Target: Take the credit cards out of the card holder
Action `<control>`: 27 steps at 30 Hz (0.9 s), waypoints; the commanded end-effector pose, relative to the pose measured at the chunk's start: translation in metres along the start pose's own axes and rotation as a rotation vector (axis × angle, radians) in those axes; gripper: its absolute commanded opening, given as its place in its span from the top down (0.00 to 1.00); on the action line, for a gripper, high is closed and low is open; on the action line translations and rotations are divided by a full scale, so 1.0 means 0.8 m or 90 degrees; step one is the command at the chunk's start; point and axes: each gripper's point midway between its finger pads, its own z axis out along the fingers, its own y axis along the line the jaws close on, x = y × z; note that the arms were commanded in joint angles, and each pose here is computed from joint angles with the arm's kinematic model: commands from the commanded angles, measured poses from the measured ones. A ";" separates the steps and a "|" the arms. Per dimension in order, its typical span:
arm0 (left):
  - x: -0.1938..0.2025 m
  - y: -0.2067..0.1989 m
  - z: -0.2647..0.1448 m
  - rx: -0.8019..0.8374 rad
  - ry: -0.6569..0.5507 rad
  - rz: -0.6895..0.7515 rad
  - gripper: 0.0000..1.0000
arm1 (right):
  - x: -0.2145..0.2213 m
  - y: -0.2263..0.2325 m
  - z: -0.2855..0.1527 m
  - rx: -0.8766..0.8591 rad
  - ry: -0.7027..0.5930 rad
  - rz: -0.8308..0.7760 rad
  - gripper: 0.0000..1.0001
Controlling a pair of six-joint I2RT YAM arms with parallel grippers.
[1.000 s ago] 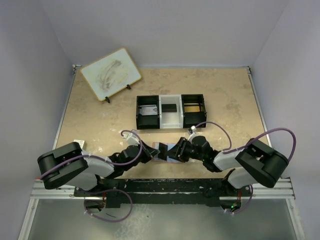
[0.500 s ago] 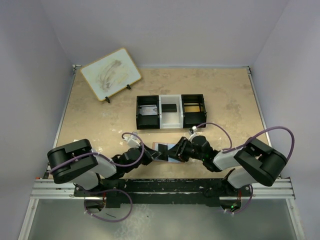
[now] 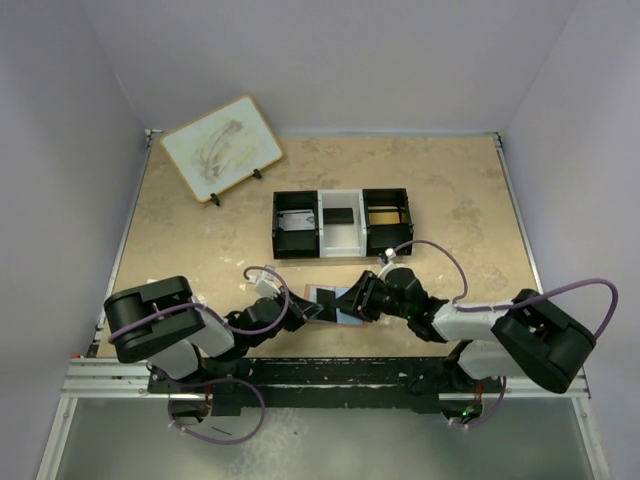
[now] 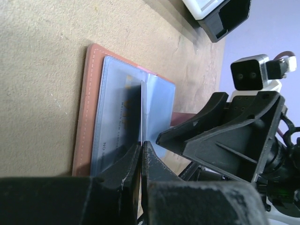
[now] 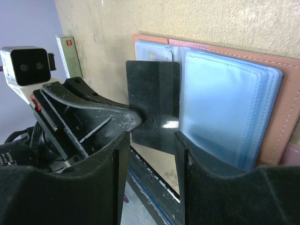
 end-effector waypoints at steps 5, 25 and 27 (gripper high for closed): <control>-0.004 -0.037 -0.001 0.093 -0.013 -0.036 1.00 | -0.010 0.006 0.001 0.010 -0.014 -0.023 0.54; 0.021 -0.039 0.004 0.144 0.025 -0.078 1.00 | -0.013 0.017 0.006 -0.037 -0.016 -0.002 0.66; 0.023 -0.041 0.005 0.152 0.029 -0.083 1.00 | -0.015 0.018 0.004 -0.039 -0.020 -0.002 0.70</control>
